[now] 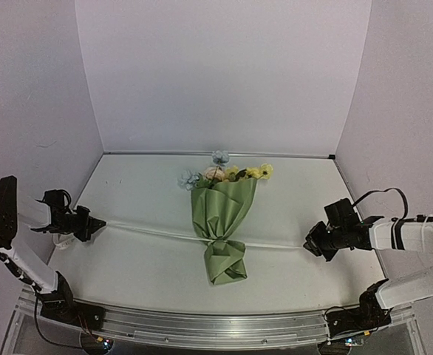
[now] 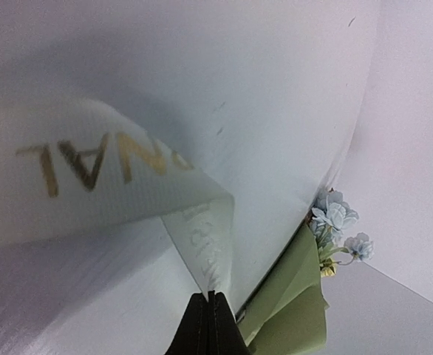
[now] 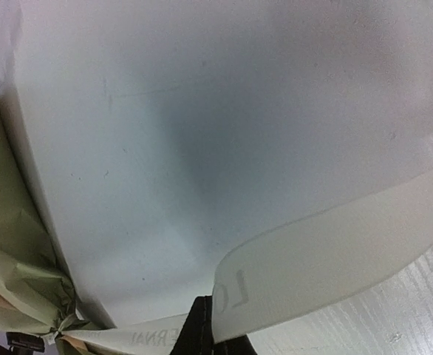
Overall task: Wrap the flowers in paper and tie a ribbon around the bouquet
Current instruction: Tie the half-tied ribbon around the folded bouquet.
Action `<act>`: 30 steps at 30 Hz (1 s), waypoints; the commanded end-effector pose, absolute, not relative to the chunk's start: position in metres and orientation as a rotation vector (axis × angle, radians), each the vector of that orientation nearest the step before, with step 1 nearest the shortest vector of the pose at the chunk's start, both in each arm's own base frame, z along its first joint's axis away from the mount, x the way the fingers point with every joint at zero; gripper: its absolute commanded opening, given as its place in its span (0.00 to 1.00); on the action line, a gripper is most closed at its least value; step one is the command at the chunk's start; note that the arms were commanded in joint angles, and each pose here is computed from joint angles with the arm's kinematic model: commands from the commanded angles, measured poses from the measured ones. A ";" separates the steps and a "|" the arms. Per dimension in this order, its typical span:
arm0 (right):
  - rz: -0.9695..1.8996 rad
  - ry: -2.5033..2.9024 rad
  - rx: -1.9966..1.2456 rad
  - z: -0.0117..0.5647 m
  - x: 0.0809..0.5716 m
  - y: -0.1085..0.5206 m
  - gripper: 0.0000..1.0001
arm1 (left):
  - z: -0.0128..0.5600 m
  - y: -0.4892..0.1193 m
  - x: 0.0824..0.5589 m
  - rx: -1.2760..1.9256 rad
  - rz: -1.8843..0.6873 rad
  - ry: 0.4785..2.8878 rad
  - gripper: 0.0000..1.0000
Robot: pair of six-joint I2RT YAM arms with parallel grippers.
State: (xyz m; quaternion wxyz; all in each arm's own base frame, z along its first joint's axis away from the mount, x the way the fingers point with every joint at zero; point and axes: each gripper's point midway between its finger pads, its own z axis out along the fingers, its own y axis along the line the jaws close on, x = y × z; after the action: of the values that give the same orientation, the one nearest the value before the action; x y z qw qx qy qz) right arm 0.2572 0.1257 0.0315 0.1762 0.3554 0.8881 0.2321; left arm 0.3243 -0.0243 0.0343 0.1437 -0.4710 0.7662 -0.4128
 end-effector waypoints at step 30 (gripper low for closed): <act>0.832 2.313 1.257 0.058 0.270 0.245 0.75 | 0.080 -0.230 0.285 -1.541 -1.394 2.123 0.76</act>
State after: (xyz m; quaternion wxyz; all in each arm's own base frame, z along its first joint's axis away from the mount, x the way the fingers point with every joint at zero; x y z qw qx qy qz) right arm 0.2573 0.2377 0.0523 0.1788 0.4150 0.8492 0.2734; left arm 0.2591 -0.1968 0.0632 0.0905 -0.4791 0.7727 -0.4066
